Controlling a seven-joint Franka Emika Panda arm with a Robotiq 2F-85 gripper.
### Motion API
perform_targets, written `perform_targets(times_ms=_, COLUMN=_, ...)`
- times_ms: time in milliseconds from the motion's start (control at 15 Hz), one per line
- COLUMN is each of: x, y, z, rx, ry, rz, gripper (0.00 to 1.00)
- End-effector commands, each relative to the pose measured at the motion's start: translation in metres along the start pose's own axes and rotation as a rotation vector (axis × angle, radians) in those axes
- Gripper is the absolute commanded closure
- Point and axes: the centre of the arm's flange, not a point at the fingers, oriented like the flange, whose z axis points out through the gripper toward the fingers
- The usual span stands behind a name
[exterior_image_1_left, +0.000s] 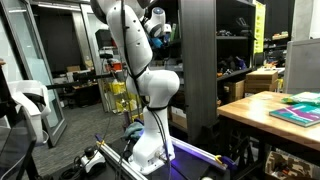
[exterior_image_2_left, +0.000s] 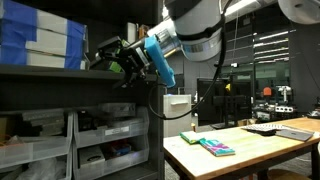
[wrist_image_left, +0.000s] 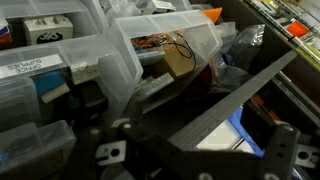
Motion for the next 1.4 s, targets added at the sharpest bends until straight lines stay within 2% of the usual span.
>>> perform_targets(times_ms=0, x=0.0, y=-0.001, z=0.0, rx=0.001, ry=0.001, rz=0.0, gripper=0.0)
perform_targets(times_ms=400, x=0.001, y=-0.001, z=-0.001, rx=0.002, ry=0.002, rz=0.0, gripper=0.0)
perform_targets(times_ms=867, x=0.002, y=0.009, z=-0.019, rx=-0.002, ry=0.075, rz=0.019, gripper=0.0)
perform_targets(times_ms=1333, x=0.007, y=0.004, z=-0.027, rx=0.009, ry=0.183, rz=-0.011, gripper=0.0)
